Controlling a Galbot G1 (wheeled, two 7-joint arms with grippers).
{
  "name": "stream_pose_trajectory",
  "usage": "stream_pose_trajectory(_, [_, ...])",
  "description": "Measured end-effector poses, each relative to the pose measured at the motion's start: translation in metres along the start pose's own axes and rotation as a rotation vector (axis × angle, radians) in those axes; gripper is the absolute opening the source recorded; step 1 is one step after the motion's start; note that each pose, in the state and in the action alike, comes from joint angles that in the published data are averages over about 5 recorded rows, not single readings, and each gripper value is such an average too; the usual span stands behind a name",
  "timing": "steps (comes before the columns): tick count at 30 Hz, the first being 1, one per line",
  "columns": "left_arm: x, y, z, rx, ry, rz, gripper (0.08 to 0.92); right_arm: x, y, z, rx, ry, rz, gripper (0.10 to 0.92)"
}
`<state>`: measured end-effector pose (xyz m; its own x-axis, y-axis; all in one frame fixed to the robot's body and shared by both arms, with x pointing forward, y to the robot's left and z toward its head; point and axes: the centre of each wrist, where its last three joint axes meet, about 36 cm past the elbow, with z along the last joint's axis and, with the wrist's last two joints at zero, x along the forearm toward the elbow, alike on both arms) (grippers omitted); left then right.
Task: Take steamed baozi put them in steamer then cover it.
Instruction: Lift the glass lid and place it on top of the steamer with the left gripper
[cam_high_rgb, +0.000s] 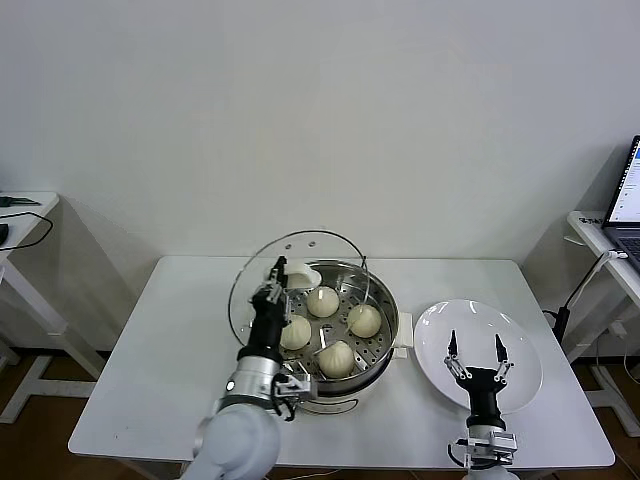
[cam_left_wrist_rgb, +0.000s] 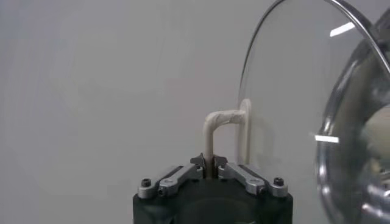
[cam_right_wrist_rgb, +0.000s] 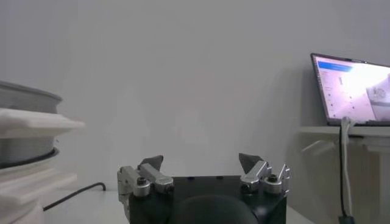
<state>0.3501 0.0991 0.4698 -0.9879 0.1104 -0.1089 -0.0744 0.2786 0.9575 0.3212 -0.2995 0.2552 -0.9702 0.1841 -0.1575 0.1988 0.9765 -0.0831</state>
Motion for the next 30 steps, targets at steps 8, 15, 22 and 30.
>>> stream_pose_trajectory(8, [-0.003, -0.012, -0.015, -0.087, -0.016, 0.054, 0.185, 0.0, -0.002, 0.005, 0.002, 0.008, 0.009, 0.823])
stream_pose_trajectory(15, [-0.005, -0.022, -0.024, -0.158, -0.019, 0.094, 0.185, -0.002, -0.002, 0.008, 0.004, 0.013, 0.013, 0.823])
stream_pose_trajectory(22, [-0.005, -0.029, -0.031, -0.189, -0.018, 0.111, 0.185, -0.002, -0.002, 0.012, 0.005, 0.02, 0.013, 0.823])
stream_pose_trajectory(30, [-0.006, -0.035, -0.036, -0.208, -0.021, 0.119, 0.185, -0.001, -0.003, 0.013, 0.007, 0.025, 0.012, 0.823])
